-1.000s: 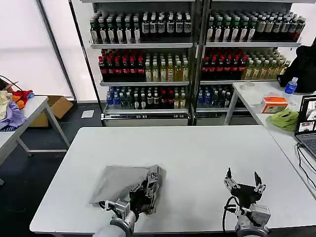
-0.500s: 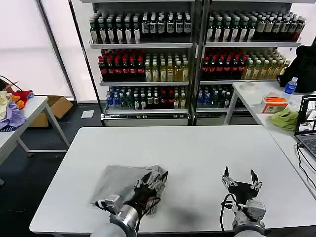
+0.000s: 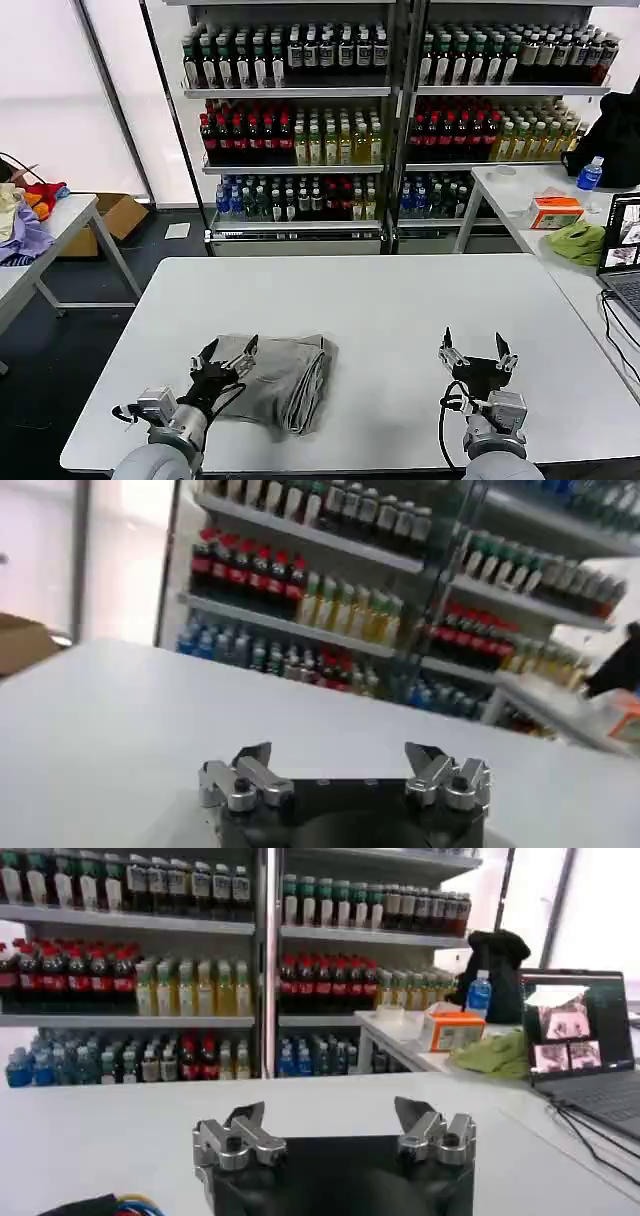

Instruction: Fold and organize the clothes.

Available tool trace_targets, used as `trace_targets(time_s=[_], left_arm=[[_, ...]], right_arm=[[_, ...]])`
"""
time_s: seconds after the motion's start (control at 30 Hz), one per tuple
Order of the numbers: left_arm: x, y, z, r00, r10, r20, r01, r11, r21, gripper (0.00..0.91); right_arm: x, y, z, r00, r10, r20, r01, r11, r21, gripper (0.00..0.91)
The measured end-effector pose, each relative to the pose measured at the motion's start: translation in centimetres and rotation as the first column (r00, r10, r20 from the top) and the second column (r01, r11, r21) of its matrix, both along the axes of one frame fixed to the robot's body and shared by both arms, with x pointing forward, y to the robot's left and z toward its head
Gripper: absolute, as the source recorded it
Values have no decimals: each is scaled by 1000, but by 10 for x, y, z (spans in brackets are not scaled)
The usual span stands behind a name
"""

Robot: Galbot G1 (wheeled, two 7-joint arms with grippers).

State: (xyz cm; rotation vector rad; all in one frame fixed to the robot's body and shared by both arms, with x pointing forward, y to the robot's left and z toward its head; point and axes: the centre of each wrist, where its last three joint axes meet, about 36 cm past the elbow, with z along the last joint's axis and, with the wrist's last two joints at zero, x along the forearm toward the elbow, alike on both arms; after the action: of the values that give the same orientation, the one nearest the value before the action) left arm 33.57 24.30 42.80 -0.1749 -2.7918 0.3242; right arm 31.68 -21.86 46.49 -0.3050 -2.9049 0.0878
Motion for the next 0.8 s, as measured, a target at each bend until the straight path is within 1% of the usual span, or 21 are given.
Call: trace_targets(time_s=[0.13, 0.33, 0.57, 0.7, 0.73, 0.77, 0.8], left_arm=[[-1, 12, -11, 1000, 13, -18, -12, 998, 64, 907], [1, 26, -23, 999, 23, -36, -18, 992, 127, 907], [4, 38, -38, 997, 17, -76, -5, 987, 158, 907], [6, 43, -44, 996, 15, -91, 0, 986, 166, 907], [7, 44, -46, 995, 14, -95, 2, 986, 166, 887], [7, 45, -47, 995, 12, -101, 5, 986, 167, 776], [7, 46, -49, 994, 10, -108, 9, 986, 167, 725]], right_arm=[[0, -1, 0, 1000, 1, 3, -1, 1000, 3, 907], [0, -1, 0, 1000, 1, 6, -1, 1000, 6, 907], [0, 0, 1, 1000, -3, 10, 3, 1000, 10, 907], [-2, -1, 2, 1000, -5, 11, 4, 1000, 10, 907], [-2, -1, 2, 1000, -5, 11, 5, 1000, 9, 907], [-2, -1, 2, 1000, -6, 12, 5, 1000, 9, 907], [-2, -1, 3, 1000, -6, 13, 6, 1000, 9, 907]])
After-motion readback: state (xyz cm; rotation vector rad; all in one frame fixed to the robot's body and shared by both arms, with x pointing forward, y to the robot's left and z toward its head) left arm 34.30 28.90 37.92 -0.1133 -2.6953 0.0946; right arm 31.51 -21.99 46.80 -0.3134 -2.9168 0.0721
